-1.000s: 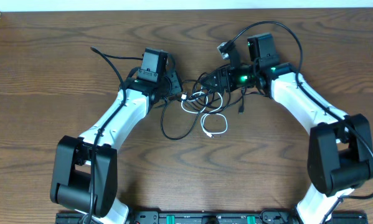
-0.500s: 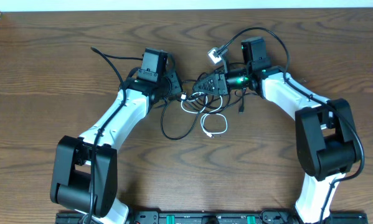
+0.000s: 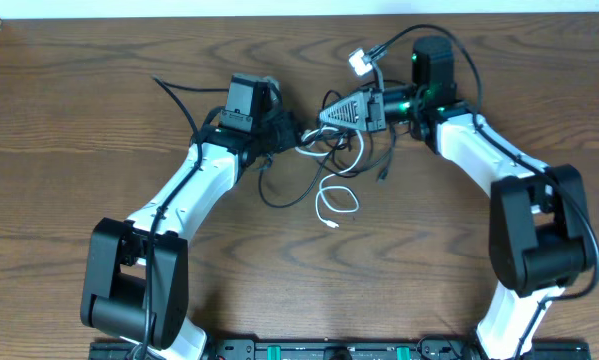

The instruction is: Untangle cables

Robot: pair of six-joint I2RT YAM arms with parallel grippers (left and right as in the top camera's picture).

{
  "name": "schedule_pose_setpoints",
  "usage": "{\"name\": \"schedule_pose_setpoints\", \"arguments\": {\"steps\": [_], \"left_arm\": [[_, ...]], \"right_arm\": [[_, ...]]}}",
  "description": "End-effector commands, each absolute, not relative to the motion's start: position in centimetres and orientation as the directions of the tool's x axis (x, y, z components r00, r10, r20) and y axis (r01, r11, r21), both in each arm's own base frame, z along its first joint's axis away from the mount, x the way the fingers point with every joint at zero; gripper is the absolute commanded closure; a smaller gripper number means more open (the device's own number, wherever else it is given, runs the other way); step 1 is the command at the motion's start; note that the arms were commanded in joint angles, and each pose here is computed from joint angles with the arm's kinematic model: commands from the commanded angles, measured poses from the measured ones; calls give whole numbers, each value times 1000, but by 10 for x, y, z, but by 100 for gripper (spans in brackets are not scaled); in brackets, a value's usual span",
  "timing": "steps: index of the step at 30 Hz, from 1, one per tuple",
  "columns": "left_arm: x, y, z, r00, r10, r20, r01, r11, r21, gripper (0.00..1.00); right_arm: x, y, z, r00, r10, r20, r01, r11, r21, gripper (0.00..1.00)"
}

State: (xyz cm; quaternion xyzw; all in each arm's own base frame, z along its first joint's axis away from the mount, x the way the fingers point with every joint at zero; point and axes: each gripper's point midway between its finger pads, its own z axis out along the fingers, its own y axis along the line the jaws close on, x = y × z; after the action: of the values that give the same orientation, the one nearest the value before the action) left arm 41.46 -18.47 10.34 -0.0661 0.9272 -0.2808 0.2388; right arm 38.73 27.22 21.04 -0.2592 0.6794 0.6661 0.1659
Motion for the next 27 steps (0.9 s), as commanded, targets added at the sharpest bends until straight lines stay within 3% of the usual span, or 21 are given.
{"name": "schedule_pose_setpoints", "arguments": {"steps": [1, 6, 12, 20, 27], "left_arm": [[399, -223, 126, -910, -136, -392, 200, 685, -701, 56], [401, -244, 159, -875, -99, -473, 346, 554, -757, 56], [399, -245, 158, -880, -93, -465, 345, 547, -763, 56], [381, -255, 171, -863, 2, -504, 455, 436, -777, 56], [381, -249, 176, -865, -1, -502, 460, 401, -792, 56]], "right_arm": [[378, 263, 238, -814, -145, -562, -559, -66, 826, 99], [378, 262, 237, -822, -145, -550, -547, -64, 835, 99], [379, 261, 237, -822, -143, -551, -548, -62, 834, 99], [385, 252, 237, -826, -124, -549, -548, -49, 835, 99], [386, 250, 237, -831, -119, -544, -542, -46, 839, 99]]}}
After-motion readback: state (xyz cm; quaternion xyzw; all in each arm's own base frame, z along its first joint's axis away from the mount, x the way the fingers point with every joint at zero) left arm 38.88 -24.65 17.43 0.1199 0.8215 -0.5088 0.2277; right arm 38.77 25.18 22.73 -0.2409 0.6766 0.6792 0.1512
